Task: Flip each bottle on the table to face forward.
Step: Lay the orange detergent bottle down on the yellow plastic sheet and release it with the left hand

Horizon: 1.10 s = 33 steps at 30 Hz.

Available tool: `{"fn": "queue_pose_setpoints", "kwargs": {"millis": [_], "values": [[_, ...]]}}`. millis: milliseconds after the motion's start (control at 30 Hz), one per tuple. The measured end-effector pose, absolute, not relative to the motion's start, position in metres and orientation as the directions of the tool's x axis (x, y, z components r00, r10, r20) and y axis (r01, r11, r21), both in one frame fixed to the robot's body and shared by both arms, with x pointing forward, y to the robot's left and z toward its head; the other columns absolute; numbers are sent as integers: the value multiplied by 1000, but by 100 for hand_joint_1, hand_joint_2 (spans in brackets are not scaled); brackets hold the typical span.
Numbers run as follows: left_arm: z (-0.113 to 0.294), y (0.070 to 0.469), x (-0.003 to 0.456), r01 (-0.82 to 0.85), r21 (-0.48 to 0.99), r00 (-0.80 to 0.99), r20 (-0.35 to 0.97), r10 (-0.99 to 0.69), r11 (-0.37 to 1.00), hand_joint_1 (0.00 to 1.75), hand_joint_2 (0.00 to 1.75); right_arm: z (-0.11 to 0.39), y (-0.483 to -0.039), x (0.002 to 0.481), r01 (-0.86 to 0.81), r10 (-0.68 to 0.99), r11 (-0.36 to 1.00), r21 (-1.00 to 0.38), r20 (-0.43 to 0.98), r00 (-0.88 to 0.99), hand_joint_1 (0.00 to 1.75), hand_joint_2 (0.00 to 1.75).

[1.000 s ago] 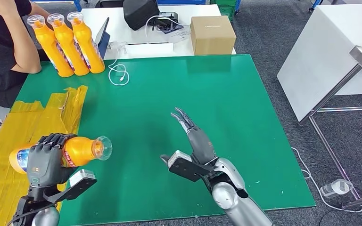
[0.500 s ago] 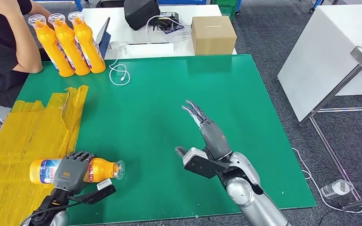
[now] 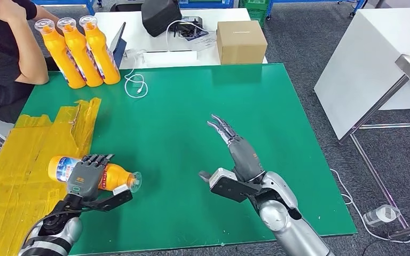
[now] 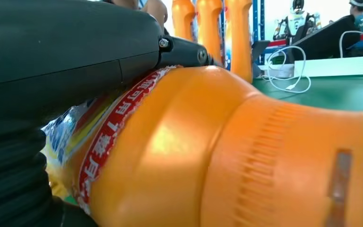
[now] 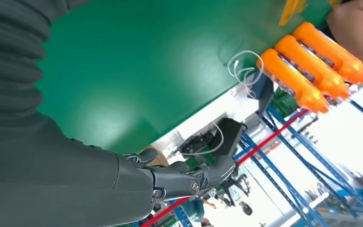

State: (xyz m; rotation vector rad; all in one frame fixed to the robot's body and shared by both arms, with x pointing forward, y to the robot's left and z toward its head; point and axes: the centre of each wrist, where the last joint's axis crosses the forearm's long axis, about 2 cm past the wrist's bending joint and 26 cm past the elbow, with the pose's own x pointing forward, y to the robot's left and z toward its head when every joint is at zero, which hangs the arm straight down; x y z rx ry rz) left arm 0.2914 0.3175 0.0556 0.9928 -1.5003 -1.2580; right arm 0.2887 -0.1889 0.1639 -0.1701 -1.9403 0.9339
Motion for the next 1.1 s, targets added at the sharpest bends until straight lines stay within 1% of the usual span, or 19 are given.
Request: {"fn": "queue_pose_setpoints", "kwargs": {"millis": [133,367,600,700,767,833,900,967,1033,1100], "values": [[56,319,293,-9,985,-264,164,-950,172,0,0,162,-194,293,-261,489,685,-680,695,-527,0,175],[55,317,301,66,977,-261,213,-942,203,0,0,154,-208,299,-276,538,646,-712,681,-497,0,175],[55,314,309,88,984,-218,172,-961,156,0,0,147,-220,300,-271,600,602,-752,649,-468,0,175],[56,314,311,70,985,-214,167,-962,155,0,0,143,-224,301,-274,627,581,-767,636,-451,0,175],[56,313,310,31,983,-217,182,-959,180,0,0,140,-227,300,-272,646,568,-777,626,-437,0,87],[57,310,304,-25,962,-237,257,-937,271,0,0,134,-230,297,-264,655,568,-780,622,-428,0,0],[70,302,299,-106,876,-281,427,-859,470,0,0,126,-232,289,-246,667,564,-788,611,-426,0,0],[96,291,300,-174,726,-347,587,-731,665,0,0,120,-228,280,-237,683,551,-800,595,-424,0,0],[120,282,301,-185,616,-408,661,-630,766,0,0,116,-217,274,-238,688,548,-802,594,-418,0,0],[138,276,299,-174,556,-459,684,-567,813,0,0,112,-207,269,-241,682,558,-794,604,-412,0,0]]}}
